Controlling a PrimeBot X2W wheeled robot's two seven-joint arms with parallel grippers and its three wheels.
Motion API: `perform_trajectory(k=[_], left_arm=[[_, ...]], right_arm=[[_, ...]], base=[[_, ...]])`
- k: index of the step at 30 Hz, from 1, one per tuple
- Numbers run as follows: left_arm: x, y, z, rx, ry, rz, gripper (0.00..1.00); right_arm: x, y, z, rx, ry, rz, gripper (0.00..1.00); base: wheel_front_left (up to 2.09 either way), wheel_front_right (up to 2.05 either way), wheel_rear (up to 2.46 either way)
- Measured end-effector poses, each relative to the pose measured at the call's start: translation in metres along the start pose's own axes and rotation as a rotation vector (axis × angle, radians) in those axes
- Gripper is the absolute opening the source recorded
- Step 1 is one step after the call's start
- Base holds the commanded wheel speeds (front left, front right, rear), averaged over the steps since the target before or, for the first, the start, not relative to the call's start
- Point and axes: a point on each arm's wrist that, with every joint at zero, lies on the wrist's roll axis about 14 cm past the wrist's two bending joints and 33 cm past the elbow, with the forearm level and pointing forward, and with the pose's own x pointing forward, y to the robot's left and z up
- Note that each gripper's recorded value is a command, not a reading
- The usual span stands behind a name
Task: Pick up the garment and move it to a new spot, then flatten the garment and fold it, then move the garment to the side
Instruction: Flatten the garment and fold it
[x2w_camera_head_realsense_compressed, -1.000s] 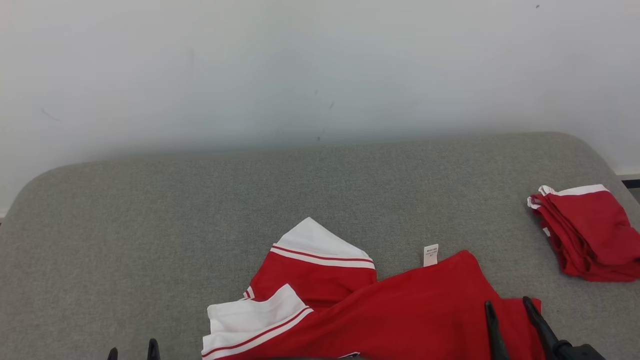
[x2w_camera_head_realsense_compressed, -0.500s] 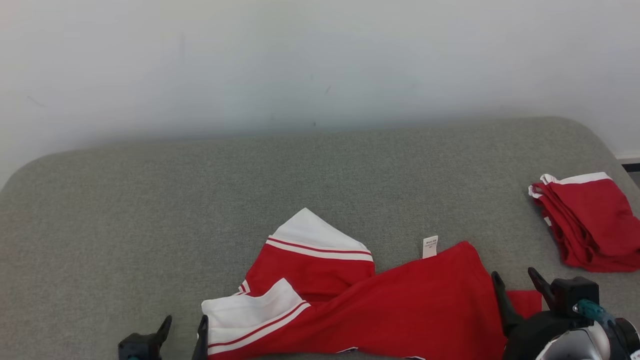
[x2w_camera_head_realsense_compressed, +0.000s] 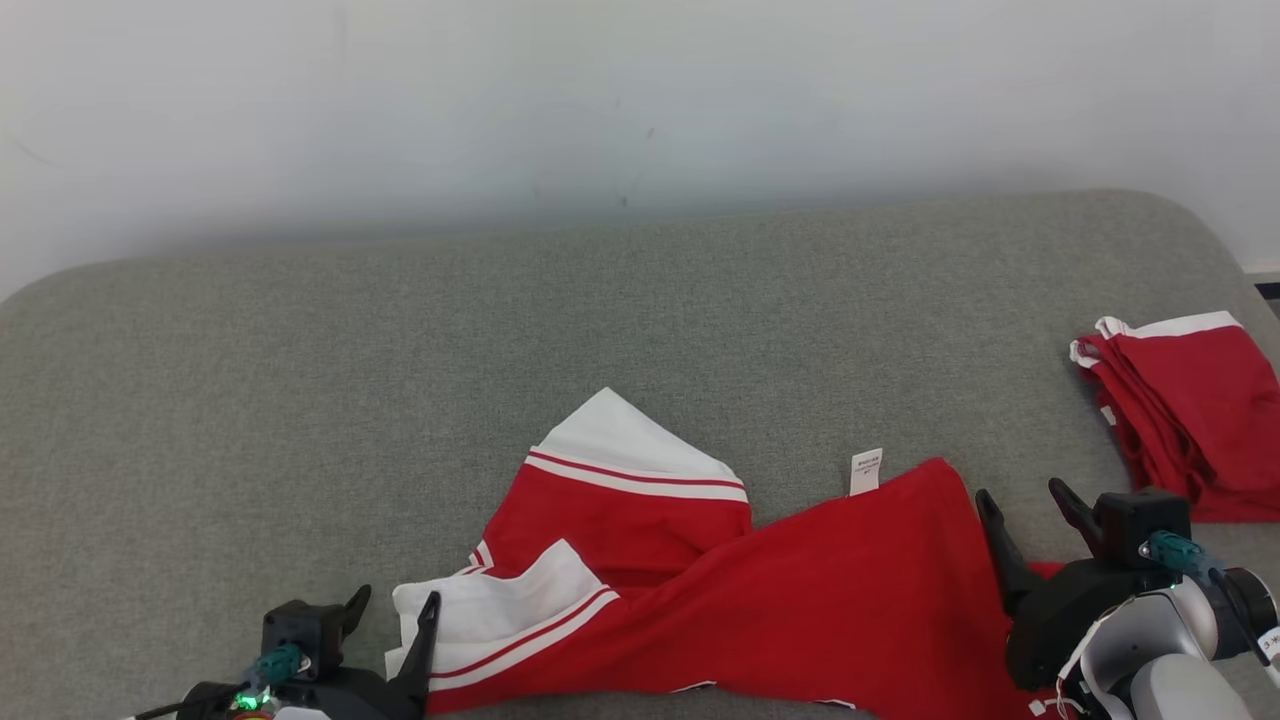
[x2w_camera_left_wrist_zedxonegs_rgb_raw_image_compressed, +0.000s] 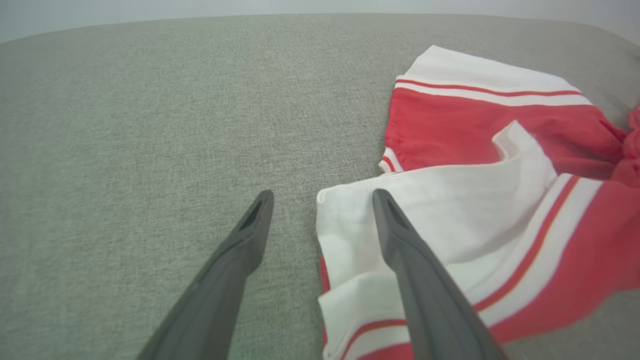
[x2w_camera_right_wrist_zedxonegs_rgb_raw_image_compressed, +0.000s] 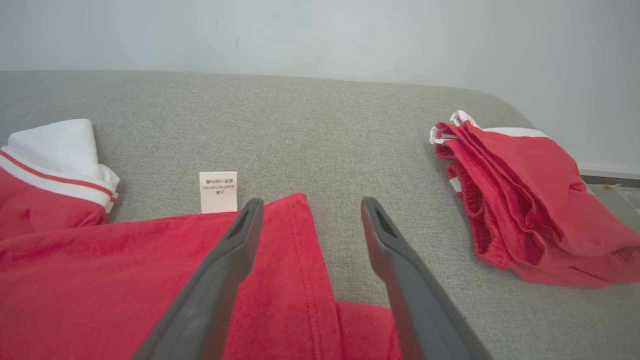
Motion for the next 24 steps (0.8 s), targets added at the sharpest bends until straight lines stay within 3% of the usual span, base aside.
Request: perform_trajectory(k=[10,11,12,15,24], left_arm=[[0.006,-0.007,-0.004,-0.011,0.046,-0.054,0.98],[0.006,-0.009,-0.006,-0.017,0.052,-0.062,0.84],[0.006,-0.010,-0.006,-0.017,0.056,-0.069,0.55],[0.006,-0.007,-0.001,-0.012,0.035,-0.069,0.00],[0.003,-0.011,-0.006,-0.026,0.029,-0.082,0.00]], right_arm=[[0.003,0.005,-0.004,0.007,0.009,0.016,1.00],[0.003,0.005,-0.005,0.008,0.010,0.017,1.00],[0.003,0.005,-0.005,0.006,0.012,0.018,1.00],[0.003,0.005,-0.005,0.004,0.010,0.018,1.00],[0.006,0.004,-0.008,-0.002,0.041,0.023,1.00]], base=[[0.00,0.00,0.00],[0.00,0.00,0.00],[0.00,0.00,0.00],[0.00,0.00,0.00],[0.00,0.00,0.00]])
